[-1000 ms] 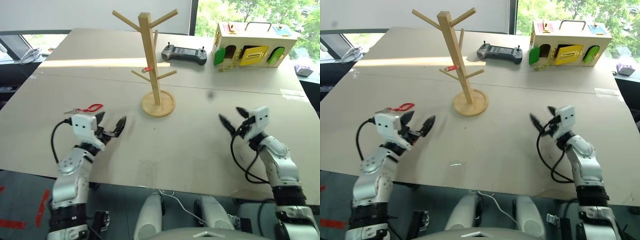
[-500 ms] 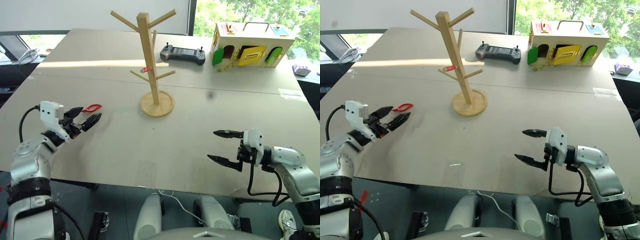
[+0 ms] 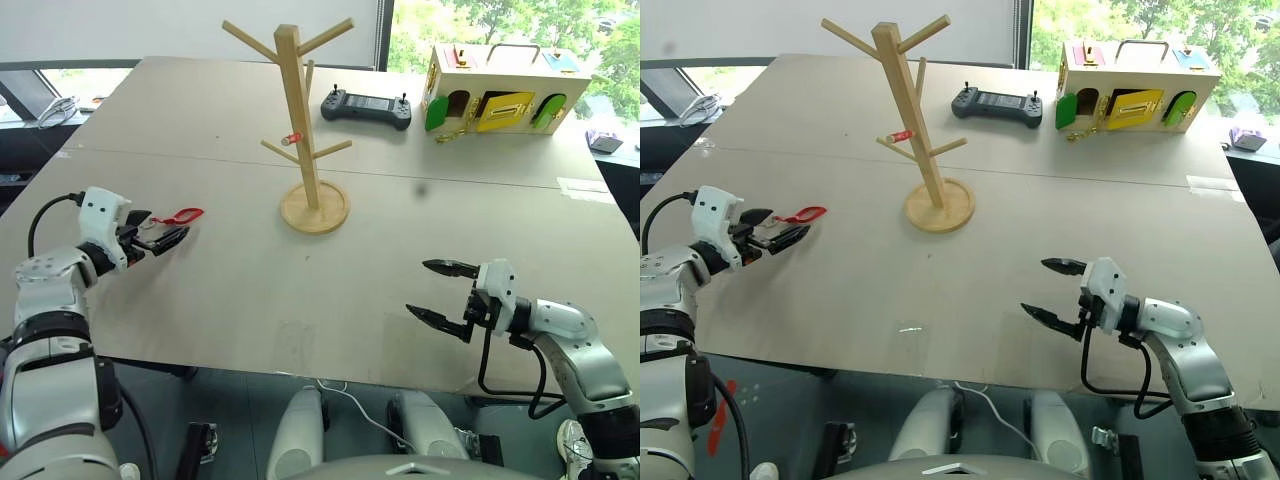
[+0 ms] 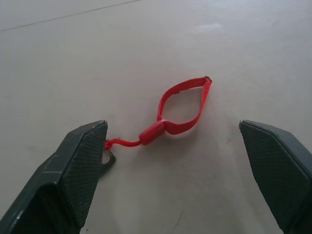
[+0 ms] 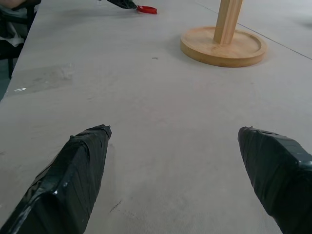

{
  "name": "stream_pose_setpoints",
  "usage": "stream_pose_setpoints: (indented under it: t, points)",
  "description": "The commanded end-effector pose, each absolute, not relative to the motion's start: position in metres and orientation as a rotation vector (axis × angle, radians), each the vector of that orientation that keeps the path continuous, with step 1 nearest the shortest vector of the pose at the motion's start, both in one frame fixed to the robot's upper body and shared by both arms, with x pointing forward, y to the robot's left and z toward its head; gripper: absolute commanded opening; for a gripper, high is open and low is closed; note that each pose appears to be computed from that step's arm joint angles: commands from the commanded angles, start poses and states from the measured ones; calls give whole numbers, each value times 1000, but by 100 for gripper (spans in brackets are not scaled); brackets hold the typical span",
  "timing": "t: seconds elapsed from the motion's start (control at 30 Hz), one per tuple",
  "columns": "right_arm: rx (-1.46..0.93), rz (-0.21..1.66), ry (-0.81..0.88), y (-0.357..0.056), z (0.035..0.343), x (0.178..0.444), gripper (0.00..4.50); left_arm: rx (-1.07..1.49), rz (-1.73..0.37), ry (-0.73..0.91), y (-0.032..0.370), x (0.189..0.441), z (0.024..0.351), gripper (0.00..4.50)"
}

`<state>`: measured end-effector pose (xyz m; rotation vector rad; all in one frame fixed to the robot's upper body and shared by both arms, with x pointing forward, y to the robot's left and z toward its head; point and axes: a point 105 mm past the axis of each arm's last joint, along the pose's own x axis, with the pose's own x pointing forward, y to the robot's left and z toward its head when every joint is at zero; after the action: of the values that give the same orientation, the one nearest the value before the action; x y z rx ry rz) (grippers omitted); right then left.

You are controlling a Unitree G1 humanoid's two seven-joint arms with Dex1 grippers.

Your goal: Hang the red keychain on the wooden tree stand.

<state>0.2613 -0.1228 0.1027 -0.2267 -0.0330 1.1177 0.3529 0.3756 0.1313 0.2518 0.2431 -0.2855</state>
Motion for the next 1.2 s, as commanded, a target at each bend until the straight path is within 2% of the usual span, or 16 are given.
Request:
stream_pose_setpoints:
  t: [0.03,0.5,0.9,1.2]
  points:
    - [-236,1106,-81,-121,113,261,447,296,-258,221,383,355,147,450]
    - [-231,1078,-99,-122,121,267,447,222,-264,283,381,355,130,450]
    - [-218,1055,-104,-123,124,270,447,252,-273,238,370,369,143,450]
    - [-212,1036,-109,-124,126,270,447,236,-268,305,370,367,127,450]
